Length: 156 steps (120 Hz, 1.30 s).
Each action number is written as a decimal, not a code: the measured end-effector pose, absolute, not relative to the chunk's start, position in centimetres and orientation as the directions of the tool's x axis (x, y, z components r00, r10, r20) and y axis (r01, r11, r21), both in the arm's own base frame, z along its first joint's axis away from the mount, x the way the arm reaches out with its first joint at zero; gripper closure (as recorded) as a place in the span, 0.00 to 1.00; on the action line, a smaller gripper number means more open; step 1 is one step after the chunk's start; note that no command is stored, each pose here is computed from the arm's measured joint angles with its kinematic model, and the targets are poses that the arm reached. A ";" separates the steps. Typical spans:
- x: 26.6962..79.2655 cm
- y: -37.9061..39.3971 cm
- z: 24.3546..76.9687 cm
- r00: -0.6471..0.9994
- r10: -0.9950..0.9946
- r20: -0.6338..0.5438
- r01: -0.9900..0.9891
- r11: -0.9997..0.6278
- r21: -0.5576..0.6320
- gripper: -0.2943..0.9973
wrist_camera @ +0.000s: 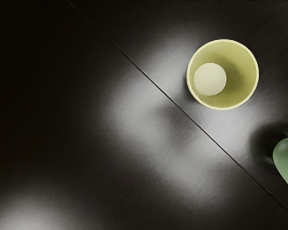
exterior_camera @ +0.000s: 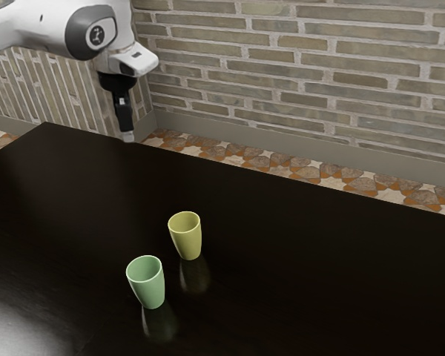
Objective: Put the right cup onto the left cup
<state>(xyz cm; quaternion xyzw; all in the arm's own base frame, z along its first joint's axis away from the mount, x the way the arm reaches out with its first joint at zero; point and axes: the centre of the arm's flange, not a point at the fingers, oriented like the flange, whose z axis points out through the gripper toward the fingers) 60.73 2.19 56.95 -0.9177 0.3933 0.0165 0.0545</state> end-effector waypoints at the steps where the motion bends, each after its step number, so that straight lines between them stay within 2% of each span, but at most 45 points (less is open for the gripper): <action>1: 60.8 2.2 56.9 0.690 -0.720 -0.074 -0.724 -0.684 -0.086 0.23; 36: 64.0 -0.6 49.6 0.642 -0.762 -0.083 -0.766 -0.642 -0.036 0.23; 79: 61.8 -2.4 38.7 0.613 -0.783 -0.105 -0.787 -0.617 0.009 0.23; 106: 62.3 -3.3 36.1 0.598 -0.795 -0.099 -0.800 -0.599 -0.024 0.23; 138: 65.2 -4.8 34.7 0.581 -0.809 -0.089 -0.814 -0.579 -0.055 0.23; 156: 65.8 -5.1 33.3 0.582 -0.808 -0.093 -0.813 -0.580 -0.050 0.35</action>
